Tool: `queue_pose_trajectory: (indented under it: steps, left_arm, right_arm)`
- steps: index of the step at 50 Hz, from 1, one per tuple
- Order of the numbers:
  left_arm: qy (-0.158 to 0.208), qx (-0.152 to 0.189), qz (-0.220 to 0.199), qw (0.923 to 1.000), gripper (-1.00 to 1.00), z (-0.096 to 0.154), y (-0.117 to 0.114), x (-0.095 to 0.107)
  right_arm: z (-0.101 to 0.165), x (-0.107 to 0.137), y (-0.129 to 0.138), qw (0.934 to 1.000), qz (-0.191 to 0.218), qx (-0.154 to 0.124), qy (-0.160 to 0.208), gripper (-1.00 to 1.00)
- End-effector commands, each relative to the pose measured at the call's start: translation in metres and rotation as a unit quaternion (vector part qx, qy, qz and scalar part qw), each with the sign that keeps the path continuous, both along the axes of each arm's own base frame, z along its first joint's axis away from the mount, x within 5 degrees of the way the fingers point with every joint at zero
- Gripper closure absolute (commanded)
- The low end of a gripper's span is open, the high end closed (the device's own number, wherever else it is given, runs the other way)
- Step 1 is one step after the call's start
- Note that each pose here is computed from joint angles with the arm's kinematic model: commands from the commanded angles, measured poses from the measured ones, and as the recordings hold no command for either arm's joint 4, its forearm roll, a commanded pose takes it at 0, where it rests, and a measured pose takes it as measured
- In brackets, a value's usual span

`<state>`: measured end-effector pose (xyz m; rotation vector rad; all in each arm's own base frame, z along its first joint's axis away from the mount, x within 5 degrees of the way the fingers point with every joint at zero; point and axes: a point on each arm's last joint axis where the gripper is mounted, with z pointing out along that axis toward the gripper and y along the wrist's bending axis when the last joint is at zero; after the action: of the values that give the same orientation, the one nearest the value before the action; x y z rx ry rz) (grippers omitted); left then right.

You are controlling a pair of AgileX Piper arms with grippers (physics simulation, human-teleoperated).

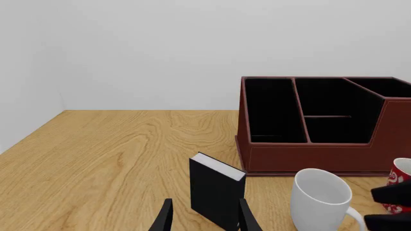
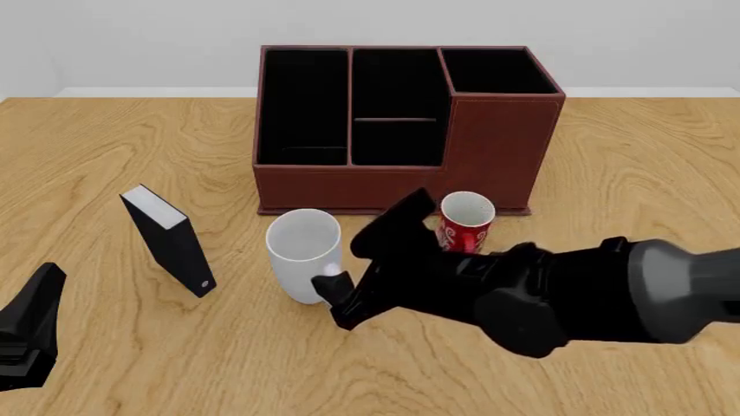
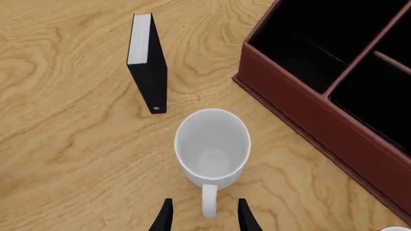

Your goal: Pick up the white mug and place it to the right of the caddy.

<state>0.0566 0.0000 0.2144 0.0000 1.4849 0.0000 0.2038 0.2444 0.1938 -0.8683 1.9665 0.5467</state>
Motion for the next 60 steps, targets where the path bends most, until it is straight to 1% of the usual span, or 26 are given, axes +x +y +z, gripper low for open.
queue_pose_trajectory:
  steps: [1, 30, 38, 60]
  left_arm:
    - [0.0, 0.0, 0.0, 1.0, -1.0, 0.0, 0.0, 0.0]
    - [0.0, 0.0, 0.0, 1.0, -1.0, 0.0, 0.0, 0.0]
    - [0.0, 0.0, 0.0, 1.0, -1.0, 0.0, 0.0, 0.0]
    - [0.0, 0.0, 0.0, 1.0, -1.0, 0.0, 0.0, 0.0]
  right_arm:
    - [-0.009, 0.003, 0.0, 1.0, -0.006, -0.004, 0.007, -1.0]
    - [-0.033, 0.011, 0.001, 0.9994, -0.02, -0.01, 0.027, -1.0]
    - [-0.035, 0.009, 0.005, 0.9994, -0.016, -0.009, 0.029, -1.0]
    - [-0.044, 0.013, 0.009, 0.999, -0.021, -0.01, 0.038, -1.0]
